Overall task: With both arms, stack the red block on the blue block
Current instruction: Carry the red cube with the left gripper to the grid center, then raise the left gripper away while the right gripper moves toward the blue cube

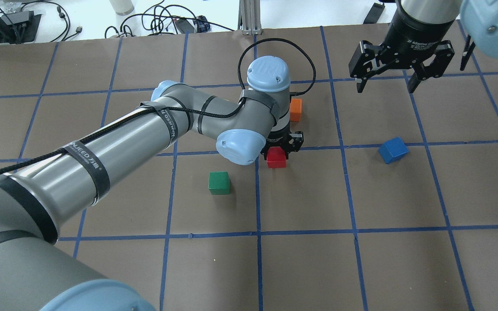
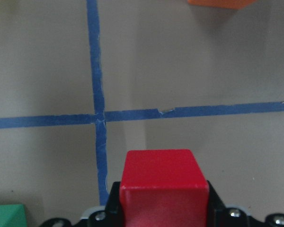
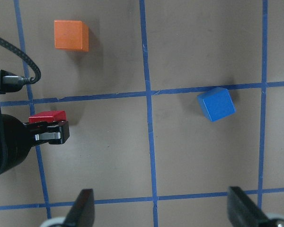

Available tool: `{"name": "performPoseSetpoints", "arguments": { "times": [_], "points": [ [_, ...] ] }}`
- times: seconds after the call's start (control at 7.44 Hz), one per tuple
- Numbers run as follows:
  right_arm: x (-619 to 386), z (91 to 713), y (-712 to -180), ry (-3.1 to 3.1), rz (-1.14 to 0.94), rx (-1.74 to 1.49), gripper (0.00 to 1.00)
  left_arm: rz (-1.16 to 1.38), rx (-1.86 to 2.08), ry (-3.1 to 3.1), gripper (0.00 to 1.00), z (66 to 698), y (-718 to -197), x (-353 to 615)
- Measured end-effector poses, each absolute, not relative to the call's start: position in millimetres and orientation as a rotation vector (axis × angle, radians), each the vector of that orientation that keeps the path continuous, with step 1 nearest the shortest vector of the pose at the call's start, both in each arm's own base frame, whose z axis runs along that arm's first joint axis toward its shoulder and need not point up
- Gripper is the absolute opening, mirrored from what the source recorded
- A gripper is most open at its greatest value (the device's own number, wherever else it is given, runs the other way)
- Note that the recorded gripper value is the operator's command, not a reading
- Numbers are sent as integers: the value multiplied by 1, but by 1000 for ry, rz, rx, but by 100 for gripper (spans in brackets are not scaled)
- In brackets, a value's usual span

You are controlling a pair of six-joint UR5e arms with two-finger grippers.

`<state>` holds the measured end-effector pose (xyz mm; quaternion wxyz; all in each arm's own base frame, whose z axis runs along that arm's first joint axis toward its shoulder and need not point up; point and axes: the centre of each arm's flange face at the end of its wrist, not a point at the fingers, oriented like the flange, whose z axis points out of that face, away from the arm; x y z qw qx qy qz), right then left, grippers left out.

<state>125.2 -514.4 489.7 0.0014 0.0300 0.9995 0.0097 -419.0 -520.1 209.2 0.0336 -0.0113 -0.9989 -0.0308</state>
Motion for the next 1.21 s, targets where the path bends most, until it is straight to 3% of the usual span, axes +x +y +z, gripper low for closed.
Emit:
{"name": "performPoseSetpoints", "arguments": {
  "times": [0.13,0.54,1.21],
  "points": [
    [125,490,-514,3137,31,94,100,-103,-33,-3077,100,204,-519,-420],
    [125,487,-514,3138,40,92,100,-36,-30,-3073,100,236,-523,-413],
    [118,455,-512,3135,103,-28,100,17,50,-3115,100,386,-581,-269]
  ]
}}
